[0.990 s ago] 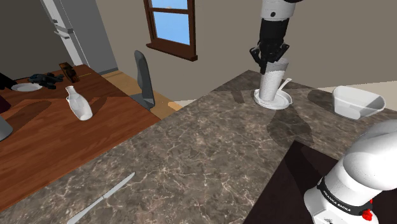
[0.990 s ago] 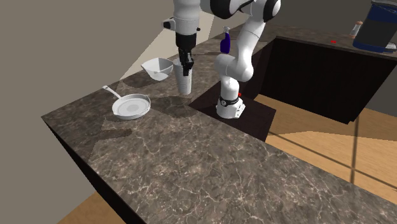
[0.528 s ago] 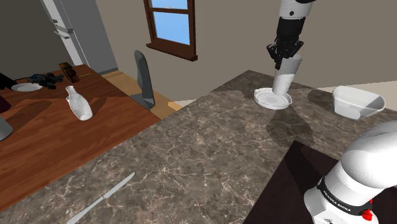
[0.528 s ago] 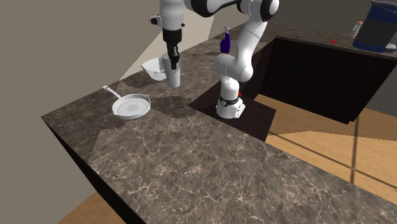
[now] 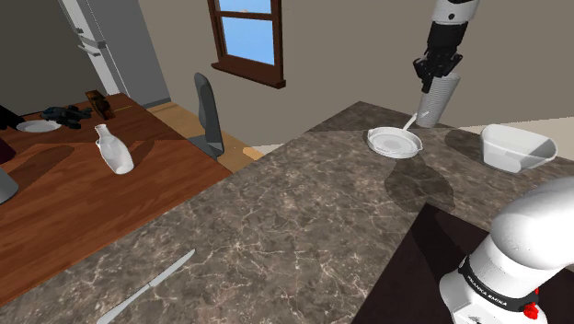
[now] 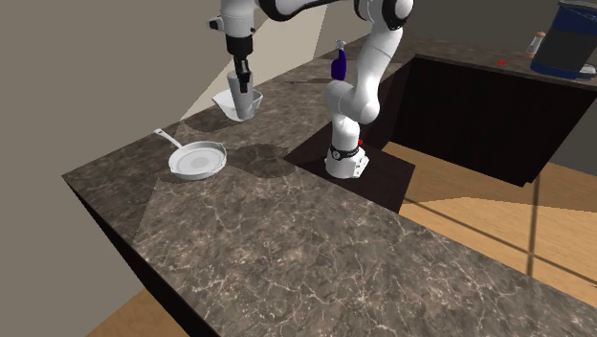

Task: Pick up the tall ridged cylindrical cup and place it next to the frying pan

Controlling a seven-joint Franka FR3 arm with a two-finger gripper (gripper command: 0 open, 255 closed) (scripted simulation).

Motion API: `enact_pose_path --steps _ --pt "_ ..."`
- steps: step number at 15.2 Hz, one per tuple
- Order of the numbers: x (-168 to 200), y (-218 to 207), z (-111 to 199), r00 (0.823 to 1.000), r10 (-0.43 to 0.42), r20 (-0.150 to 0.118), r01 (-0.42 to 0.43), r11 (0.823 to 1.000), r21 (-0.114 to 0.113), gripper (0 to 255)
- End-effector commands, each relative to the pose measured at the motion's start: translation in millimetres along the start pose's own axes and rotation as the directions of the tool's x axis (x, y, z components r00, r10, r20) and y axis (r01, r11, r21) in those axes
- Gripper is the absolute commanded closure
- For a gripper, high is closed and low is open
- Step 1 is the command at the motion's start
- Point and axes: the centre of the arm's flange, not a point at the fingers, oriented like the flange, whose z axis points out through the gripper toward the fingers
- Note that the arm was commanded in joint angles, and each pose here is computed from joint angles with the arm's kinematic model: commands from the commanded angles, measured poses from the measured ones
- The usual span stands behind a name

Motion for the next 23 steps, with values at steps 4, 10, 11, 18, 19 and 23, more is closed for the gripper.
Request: enact_pose_path --steps 4,10,11,18,19,23 --pt "25.2 59.9 3.6 1.0 -0.002 0.0 0.002 1.0 -0.001 255" --pt "52.3 133.9 10.6 1.0 -0.002 0.0 0.002 1.0 -0.001 255" --pt "56.9 146.3 11.7 1.0 -0.002 0.0 0.002 1.0 -0.001 255" --pt "88.5 232.7 19.9 1.0 -0.002 0.0 0.002 1.0 -0.001 255" --pt "93.1 245.0 21.0 1.0 -0.002 0.0 0.002 1.0 -0.001 255" --pt "111.2 294.4 25.7 1.0 -0.002 0.0 0.002 1.0 -0.001 255"
